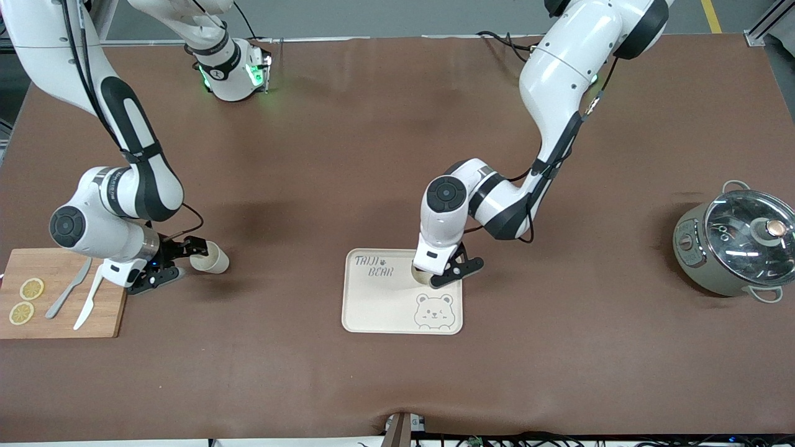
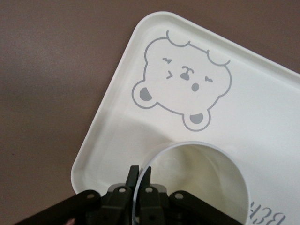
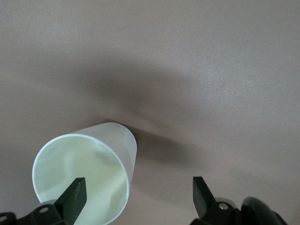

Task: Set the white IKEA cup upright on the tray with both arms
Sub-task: 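Lower the held cup upright onto the tray and open the left gripper, then withdraw the left gripper while the right gripper closes on the cup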

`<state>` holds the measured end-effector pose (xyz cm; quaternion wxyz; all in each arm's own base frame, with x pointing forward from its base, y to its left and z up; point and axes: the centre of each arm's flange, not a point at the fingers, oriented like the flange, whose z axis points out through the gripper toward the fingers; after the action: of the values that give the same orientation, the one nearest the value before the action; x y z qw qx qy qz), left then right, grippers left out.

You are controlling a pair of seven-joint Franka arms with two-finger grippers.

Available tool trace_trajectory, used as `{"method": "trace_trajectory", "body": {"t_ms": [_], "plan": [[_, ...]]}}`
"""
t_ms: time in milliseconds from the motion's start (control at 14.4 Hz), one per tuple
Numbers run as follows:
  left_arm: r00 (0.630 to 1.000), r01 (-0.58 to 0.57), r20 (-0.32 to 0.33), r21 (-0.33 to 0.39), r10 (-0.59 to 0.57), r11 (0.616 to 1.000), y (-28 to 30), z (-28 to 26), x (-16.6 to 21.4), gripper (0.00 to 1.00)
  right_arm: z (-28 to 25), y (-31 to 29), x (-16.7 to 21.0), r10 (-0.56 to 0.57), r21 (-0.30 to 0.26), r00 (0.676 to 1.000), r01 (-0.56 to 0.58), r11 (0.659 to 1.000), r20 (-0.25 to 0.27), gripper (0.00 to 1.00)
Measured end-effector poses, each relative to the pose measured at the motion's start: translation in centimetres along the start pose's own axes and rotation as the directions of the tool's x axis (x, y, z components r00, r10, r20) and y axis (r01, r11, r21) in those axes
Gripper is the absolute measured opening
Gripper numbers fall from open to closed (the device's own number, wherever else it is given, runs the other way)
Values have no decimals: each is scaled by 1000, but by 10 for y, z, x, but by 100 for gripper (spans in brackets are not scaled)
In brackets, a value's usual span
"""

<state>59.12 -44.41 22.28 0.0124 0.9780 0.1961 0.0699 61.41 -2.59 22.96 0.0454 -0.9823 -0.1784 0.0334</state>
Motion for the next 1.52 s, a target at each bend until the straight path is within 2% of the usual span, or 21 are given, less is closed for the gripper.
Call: {"method": "trace_trajectory", "body": {"t_ms": [138, 208, 623, 831, 1246, 1523], "plan": [[1000, 0, 0, 0, 0, 1000, 0, 1, 0, 4, 2, -2, 0, -3, -3, 1000, 3, 1000, -5, 100], [1000, 0, 0, 0, 0, 1000, 0, 1, 0, 10, 4, -3, -1, -4, -4, 1000, 4, 1000, -5, 100], [1000, -9, -9, 3, 9, 1000, 0, 1, 0, 69, 7, -4, -2, -5, -7, 1000, 5, 1000, -10, 100], [999, -38, -37, 31, 39, 999, -2, 2, 0, 98, 8, -4, -2, -5, -12, 1000, 4, 1000, -17, 100], [999, -32, -28, 98, 35, 995, -3, -17, 3, 100, 10, -4, -3, -4, -15, 1000, 4, 1000, -23, 100], [1000, 3, -20, 134, 0, 991, -8, -61, 12, 100, 12, -5, -4, -5, -17, 1000, 4, 1000, -26, 100]]}}
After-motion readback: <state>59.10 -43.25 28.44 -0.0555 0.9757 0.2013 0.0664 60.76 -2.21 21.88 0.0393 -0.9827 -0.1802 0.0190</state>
